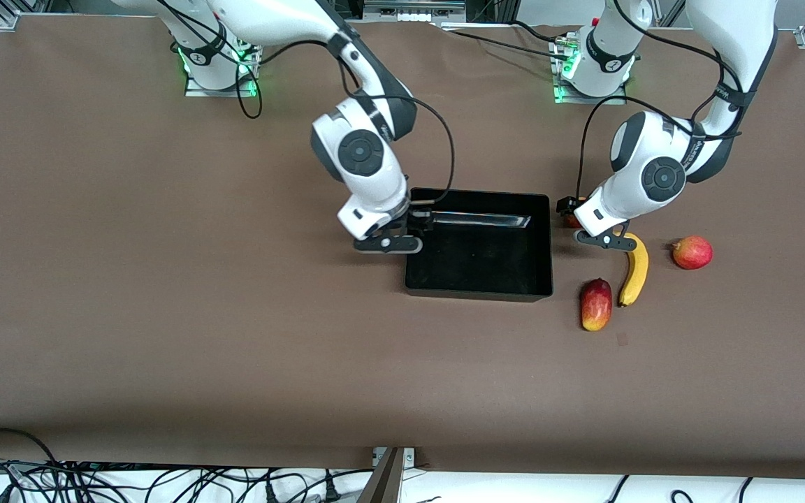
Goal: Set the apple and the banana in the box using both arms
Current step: 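Grasp the small red apple with the left gripper while the right gripper withdraws, then carry the red apple into the black box and open the left gripper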
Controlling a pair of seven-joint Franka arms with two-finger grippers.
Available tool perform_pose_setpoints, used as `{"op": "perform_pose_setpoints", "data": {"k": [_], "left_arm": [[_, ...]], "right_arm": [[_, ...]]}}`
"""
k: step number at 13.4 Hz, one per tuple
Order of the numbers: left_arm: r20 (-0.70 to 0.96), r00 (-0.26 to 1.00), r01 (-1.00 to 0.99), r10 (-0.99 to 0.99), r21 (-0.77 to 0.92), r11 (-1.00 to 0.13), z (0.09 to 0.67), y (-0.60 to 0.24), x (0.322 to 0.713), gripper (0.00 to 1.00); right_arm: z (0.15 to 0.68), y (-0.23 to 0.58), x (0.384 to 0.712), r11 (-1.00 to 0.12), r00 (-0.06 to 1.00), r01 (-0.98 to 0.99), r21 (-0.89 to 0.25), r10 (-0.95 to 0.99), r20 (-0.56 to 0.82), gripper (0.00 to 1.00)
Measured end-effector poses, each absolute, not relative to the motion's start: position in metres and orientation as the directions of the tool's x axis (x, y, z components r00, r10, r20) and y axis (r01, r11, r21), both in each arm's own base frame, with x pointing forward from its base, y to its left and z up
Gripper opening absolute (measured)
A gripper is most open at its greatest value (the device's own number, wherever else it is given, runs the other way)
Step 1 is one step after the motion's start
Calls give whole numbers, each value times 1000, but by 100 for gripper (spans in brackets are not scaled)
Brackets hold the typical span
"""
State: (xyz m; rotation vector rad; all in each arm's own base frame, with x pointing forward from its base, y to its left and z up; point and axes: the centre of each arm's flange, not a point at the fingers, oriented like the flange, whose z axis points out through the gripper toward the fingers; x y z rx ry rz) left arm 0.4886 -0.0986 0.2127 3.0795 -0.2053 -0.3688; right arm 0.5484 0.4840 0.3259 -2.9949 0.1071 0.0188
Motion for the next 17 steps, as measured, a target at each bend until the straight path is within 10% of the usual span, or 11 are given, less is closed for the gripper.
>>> {"op": "perform_pose_setpoints", "data": {"k": [3,7,17], "left_arm": [[-268,954,-127,-137,55,-990,196,-98,481,100],[-320,937,-128,-140,58,-990,185,-97,473,66],[-309,948,-72,-69,4,-997,336,-187,545,66]], "right_arm": [[410,412,593,-985,991,-125,-118,-128,22,100],[498,295,622,-986,992,-124,-112,-127,24,100],[580,72,577,-991,995,-77,-112,-69,-71,100]]}}
